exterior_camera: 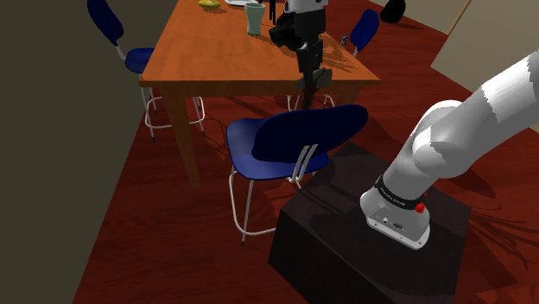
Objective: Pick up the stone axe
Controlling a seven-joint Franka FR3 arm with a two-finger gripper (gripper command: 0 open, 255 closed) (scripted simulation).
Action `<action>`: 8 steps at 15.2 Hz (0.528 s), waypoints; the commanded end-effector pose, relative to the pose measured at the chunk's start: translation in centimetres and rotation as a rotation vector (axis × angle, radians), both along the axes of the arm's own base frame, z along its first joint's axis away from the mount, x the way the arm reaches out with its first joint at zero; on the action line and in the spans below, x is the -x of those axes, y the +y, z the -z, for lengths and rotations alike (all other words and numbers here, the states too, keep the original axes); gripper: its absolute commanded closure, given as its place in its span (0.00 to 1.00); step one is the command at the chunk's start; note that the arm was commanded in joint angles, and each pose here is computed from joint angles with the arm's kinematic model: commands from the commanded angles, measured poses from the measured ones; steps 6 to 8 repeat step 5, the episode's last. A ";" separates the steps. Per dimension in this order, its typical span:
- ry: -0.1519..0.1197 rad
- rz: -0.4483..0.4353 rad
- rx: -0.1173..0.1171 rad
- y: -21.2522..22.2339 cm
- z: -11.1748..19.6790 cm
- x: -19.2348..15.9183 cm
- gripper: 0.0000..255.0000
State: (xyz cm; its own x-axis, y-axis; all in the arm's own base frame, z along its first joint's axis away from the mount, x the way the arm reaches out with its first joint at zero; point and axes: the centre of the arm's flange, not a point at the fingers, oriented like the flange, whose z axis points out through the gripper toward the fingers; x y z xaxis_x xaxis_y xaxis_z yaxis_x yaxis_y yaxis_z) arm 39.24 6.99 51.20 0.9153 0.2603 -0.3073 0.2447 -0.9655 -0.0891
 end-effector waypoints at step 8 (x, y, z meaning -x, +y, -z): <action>0.000 0.000 0.000 0.0 -2.2 0.1 1.00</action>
